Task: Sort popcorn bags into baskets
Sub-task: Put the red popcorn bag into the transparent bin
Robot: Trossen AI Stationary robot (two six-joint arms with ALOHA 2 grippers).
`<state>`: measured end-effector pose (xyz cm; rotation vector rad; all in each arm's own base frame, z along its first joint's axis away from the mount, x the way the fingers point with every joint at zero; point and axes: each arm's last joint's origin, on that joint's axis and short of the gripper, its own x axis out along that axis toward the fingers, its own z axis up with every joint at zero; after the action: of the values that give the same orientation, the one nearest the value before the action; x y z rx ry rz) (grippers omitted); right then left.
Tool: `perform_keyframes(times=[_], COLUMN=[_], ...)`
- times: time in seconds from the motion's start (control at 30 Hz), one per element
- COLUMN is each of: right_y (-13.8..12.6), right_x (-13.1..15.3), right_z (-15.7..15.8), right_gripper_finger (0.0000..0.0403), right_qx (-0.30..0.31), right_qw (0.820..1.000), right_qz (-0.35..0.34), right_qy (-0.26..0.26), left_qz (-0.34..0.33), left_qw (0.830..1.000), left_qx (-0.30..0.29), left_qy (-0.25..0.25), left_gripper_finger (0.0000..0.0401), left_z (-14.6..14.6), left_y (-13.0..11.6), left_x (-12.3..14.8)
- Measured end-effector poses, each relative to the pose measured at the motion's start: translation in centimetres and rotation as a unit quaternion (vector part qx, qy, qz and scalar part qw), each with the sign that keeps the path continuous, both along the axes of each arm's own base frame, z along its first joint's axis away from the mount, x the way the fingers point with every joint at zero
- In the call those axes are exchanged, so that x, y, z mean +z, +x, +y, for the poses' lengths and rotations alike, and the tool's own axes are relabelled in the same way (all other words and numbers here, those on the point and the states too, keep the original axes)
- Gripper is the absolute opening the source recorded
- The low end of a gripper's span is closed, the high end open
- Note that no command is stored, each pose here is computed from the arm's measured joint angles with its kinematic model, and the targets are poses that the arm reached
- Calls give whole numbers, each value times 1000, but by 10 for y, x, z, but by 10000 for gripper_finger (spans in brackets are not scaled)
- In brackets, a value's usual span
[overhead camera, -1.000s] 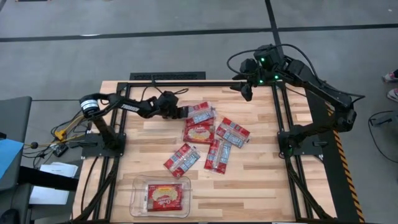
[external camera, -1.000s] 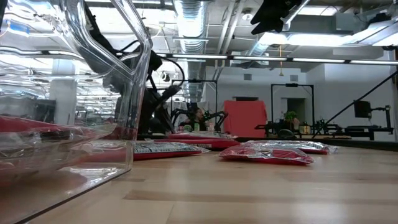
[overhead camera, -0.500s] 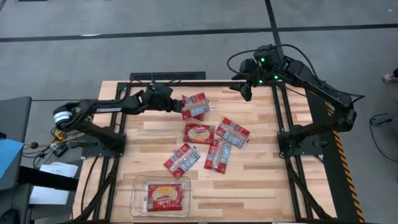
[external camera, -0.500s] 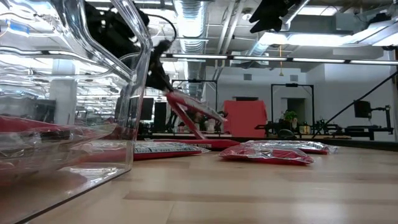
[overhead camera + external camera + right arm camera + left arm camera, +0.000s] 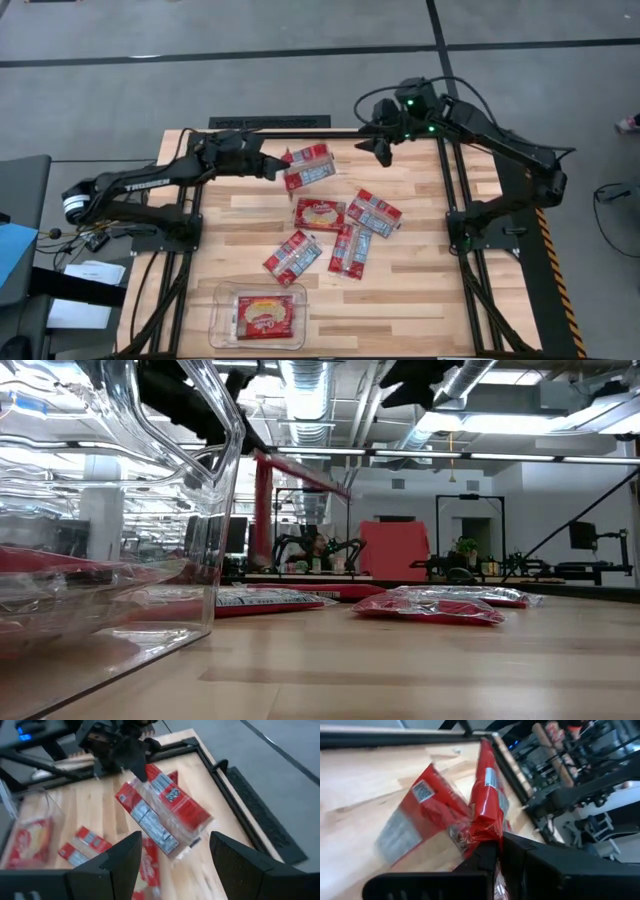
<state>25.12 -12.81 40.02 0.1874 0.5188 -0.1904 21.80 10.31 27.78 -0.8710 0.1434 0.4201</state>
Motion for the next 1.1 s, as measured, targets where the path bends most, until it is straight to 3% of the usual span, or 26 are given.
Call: perform_keyframes(times=[0.3,0.47,0.6,0.8,1.1], right_y=[31,40,43,56,73], right_x=[-32,-34,-42,-53,-65], right_z=[-26,-47,-61,-67,-59], right_gripper_finger=[260,260,260,260,260], right_qx=[-47,-36,-41,9,39], right_qw=[992,983,979,972,973], right_qz=[12,-49,-53,-67,-57], right_qy=[114,171,191,224,221], left_qz=[-36,-51,-61,-66,-68], left_qw=[999,998,997,996,996], left_qx=[-4,-4,0,10,10], left_qy=[33,41,46,51,52], left_gripper_finger=[0,0,0,0,0], left_z=[-7,-10,-12,-12,-12], left_y=[-14,-20,-24,-27,-26], left_x=[19,26,30,32,33])
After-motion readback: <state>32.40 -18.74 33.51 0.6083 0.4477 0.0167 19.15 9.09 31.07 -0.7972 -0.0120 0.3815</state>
